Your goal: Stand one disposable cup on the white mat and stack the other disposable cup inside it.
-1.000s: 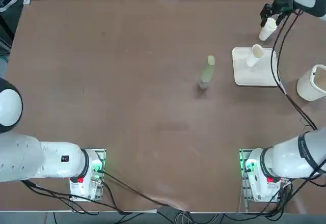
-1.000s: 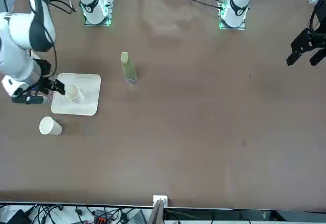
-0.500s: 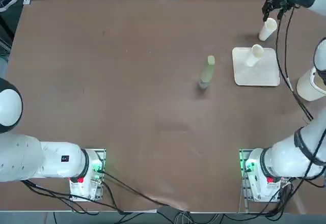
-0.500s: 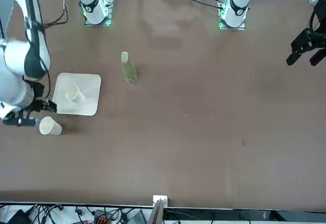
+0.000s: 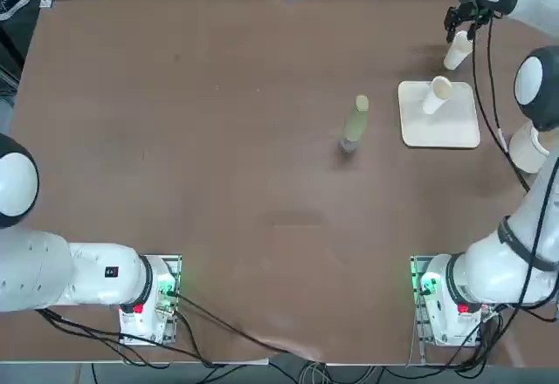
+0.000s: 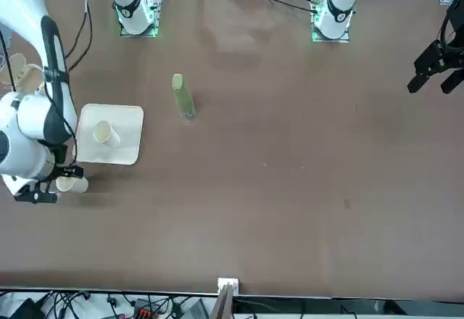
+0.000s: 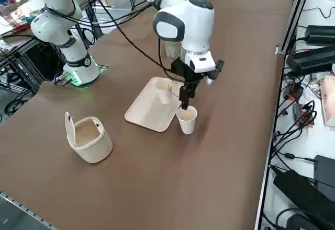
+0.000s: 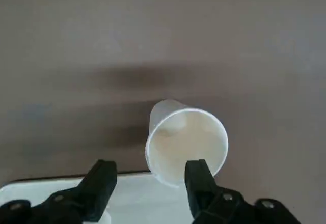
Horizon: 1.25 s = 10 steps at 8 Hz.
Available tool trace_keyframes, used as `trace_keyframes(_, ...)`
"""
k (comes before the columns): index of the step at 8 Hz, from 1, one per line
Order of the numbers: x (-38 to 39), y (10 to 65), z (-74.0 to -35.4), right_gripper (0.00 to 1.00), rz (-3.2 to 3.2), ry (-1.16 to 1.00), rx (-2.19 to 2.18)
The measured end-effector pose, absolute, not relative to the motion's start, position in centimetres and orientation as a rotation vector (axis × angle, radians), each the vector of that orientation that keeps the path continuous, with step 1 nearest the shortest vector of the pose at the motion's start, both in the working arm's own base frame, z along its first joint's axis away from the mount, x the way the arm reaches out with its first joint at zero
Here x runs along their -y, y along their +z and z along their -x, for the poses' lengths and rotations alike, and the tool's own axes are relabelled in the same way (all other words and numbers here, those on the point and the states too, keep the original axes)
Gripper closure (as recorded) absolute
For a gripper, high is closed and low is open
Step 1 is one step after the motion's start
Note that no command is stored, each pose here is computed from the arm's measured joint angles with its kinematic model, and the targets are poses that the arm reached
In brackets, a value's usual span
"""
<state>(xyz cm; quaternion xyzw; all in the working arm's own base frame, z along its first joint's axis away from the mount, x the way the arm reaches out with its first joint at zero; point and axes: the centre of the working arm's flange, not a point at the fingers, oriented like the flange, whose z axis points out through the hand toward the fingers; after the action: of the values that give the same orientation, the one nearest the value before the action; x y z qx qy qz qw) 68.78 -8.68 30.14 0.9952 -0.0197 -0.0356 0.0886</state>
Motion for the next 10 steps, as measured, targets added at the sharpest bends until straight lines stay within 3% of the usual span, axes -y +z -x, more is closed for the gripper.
trace_keyframes(2, 8.7, 28.1, -69.0, 0.19, -2.960, -0.123, 0.053)
trace_keyframes(5, 8.7, 27.1, -69.0, 0.35, -2.959, -0.139, 0.051)
trace_keyframes(7, 8.8, 27.2, -69.0, 0.80, -2.959, -0.137, 0.052)
trace_keyframes(8, 8.8, 27.4, -69.2, 0.98, -2.959, -0.129, 0.052)
trace_keyframes(10, 8.8, 29.9, -70.1, 0.98, -2.957, -0.075, 0.058)
